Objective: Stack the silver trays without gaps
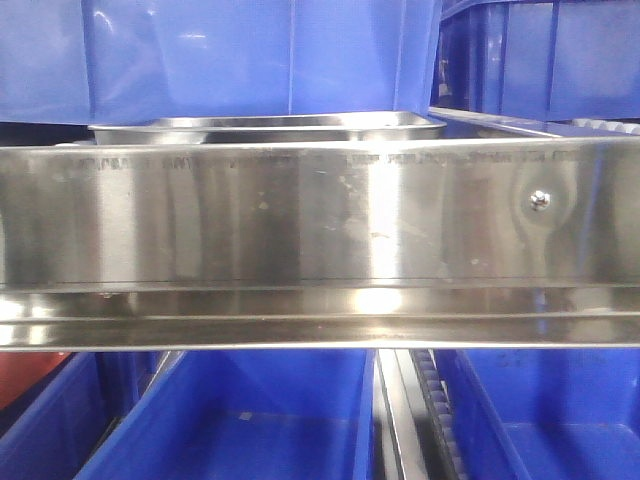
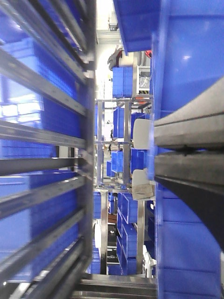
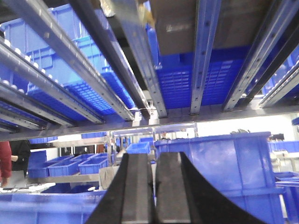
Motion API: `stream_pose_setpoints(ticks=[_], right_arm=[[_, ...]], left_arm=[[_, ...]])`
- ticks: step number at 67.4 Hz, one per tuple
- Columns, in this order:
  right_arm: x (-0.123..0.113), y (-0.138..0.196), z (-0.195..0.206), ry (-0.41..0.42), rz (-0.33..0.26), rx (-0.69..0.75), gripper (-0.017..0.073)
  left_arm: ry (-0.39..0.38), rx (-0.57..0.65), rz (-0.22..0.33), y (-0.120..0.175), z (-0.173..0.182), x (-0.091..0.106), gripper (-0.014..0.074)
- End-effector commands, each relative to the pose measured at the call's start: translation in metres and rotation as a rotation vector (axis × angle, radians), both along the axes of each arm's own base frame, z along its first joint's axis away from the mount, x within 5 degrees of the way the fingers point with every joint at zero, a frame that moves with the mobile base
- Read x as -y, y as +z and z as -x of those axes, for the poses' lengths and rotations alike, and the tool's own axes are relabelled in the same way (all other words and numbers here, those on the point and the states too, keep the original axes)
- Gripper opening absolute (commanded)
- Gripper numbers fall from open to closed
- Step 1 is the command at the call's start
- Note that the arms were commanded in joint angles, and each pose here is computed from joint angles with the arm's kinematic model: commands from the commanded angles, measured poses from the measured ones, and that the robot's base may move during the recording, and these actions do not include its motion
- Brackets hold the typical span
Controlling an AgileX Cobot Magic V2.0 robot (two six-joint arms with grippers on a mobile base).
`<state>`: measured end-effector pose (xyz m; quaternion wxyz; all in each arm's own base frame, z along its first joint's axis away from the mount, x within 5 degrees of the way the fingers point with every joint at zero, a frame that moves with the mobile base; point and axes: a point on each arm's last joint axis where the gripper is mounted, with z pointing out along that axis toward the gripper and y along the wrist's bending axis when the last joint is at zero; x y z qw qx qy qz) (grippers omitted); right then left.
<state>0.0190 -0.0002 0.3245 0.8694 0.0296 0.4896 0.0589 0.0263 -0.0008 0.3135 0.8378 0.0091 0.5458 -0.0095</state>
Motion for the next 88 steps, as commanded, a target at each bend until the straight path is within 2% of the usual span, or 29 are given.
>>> stream_pose_setpoints(ticks=[1,8,16,21,31,36,44,54,62,71,80,88], right_arm=[[0.0,0.017,0.002,-0.003,0.011,-0.08,-0.0016],[-0.001,0.033,-0.011,0.004,0.014,-0.244,-0.0016],[-0.003,0.052,-0.033,0.035,-0.013,-0.464,-0.0016],[-0.004,0.063,-0.049,0.047,-0.014,-0.618,-0.0016],[-0.006,0.076,-0.08,0.059,-0.004,-0.909,-0.0016],[-0.007,0.078,-0.095,0.062,-0.002,-0.989,-0.0016],[-0.007,0.077,-0.118,0.061,-0.004,-1.026,-0.0016],[-0.007,0.07,-0.137,0.058,-0.007,-1.052,-0.0016],[-0.007,0.069,-0.153,0.054,-0.01,-1.023,-0.0016],[-0.009,0.063,-0.16,0.069,-0.007,-1.061,-0.0016],[-0.023,0.051,-0.167,0.136,0.007,-1.168,-0.0016],[-0.042,0.036,-0.18,0.199,-0.052,-1.267,-0.0016]], left_arm=[[0.008,-0.105,-0.003,0.015,0.002,-0.001,-0.0009],[0.016,-0.248,-0.008,0.033,-0.004,-0.001,-0.0009],[0.031,-0.437,-0.023,0.052,-0.02,-0.002,-0.0009],[0.04,-0.57,-0.052,0.061,-0.034,-0.002,-0.0009],[0.044,-0.756,-0.074,0.067,-0.064,-0.002,-0.0009],[0.043,-0.81,-0.076,0.066,-0.077,-0.002,-0.0009],[0.035,-0.876,-0.073,0.058,-0.094,-0.001,-0.0009],[0.028,-0.866,-0.068,0.056,-0.11,0.0,-0.0009],[-0.004,-0.836,-0.022,0.057,-0.121,0.003,-0.0009],[-0.02,-0.894,0.0,0.055,-0.131,0.005,-0.0009],[-0.078,-0.995,0.092,0.06,-0.149,0.011,-0.0009],[-0.079,-1.086,0.172,0.059,-0.172,0.017,-0.0009]])
